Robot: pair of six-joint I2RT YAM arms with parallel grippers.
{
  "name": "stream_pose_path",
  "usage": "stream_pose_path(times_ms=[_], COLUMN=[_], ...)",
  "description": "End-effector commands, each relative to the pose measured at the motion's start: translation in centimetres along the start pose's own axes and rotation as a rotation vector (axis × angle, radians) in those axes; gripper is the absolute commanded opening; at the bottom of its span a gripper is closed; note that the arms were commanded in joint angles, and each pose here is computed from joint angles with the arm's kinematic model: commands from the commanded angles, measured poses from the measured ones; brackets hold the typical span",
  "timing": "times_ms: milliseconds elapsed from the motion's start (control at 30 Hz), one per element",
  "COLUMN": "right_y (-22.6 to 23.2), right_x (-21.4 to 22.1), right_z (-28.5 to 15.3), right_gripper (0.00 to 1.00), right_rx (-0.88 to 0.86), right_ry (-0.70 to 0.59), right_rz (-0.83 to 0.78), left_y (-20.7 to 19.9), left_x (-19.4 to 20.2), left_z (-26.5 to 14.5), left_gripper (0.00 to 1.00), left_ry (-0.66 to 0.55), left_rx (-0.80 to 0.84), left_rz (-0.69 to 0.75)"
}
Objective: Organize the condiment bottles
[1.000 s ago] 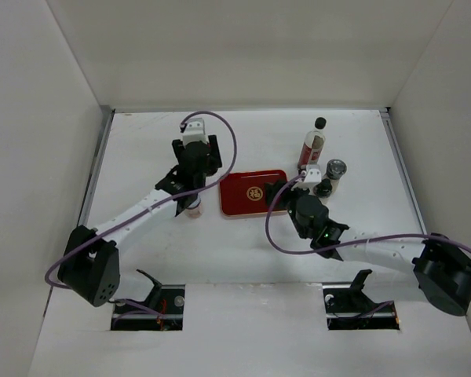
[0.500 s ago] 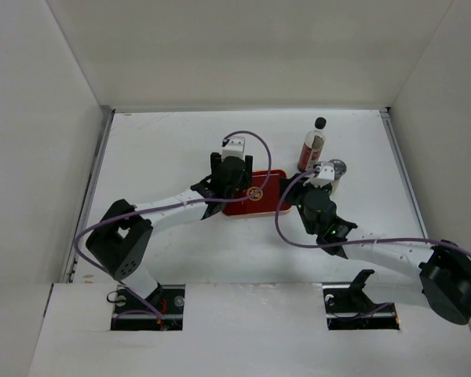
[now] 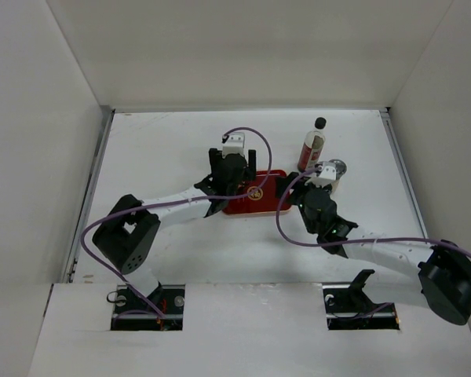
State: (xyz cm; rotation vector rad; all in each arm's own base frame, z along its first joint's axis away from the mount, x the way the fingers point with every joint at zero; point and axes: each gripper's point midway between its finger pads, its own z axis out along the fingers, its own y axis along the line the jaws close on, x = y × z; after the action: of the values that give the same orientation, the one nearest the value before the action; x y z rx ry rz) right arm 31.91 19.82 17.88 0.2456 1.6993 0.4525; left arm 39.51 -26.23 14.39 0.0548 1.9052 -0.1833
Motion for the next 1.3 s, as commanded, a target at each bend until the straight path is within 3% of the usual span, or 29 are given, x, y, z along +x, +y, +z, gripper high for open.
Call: stream_pose_path(times_ms=[0,67,200,300,400,467,567,700,867,1100,1267], right_y=[0.1,0.2,0.7,1.3,2.1,2.8,4.1,5.0,2.5,-3.7,-5.1], right_x=[-1.2,-1.2,-1.6,-2.8,-3.2,-3.6,-4.5,-7.4,-12.0,-16.5,-17.5], right_z=[-0.1,0.0,-0.1,-0.3,0.1,0.6,1.7,3.3,5.9,8.2,10.4], right_gripper=[0.78,0.71,0.35,0.19,0.17,0.19,0.23,0.26,0.27,0.77,0.89], right_rx=[-0.010,-0.013,-0.029,-0.044,-0.055,-0.054,-0.048,-0.013,0.108,0.304,0.334], right_ry=[-0.036,-0.034,-0.038,-0.060,-0.056,-0.046,-0.034,-0.056,-0.093,-0.106,-0.050], right_rz=[0.030,0.030,0.029,0.041,0.031,0.022,-0.006,-0.070,-0.129,-0.201,-0.259], left_y=[-0.3,-0.2,0.8,1.7,3.7,6.3,10.3,14.0,17.2,18.5,18.1], left_x=[-5.9,-6.7,-8.5,-9.6,-9.1,-8.2,-6.6,-4.9,-3.4,-3.5,-3.5], left_z=[-1.3,-1.9,-3.8,-5.8,-7.5,-8.5,-10.0,-11.7,-13.1,-14.5,-14.5], left_gripper=[0.86,0.91,0.92,0.84,0.68,0.57,0.49,0.45,0.43,0.52,0.60], left_ry=[-0.165,-0.182,-0.229,-0.281,-0.321,-0.354,-0.388,-0.416,-0.454,-0.511,-0.507], left_rx=[0.020,0.025,0.039,0.060,0.050,-0.002,-0.091,-0.151,-0.202,-0.191,-0.165], left_rz=[-0.110,-0.118,-0.153,-0.191,-0.226,-0.268,-0.330,-0.395,-0.463,-0.549,-0.555])
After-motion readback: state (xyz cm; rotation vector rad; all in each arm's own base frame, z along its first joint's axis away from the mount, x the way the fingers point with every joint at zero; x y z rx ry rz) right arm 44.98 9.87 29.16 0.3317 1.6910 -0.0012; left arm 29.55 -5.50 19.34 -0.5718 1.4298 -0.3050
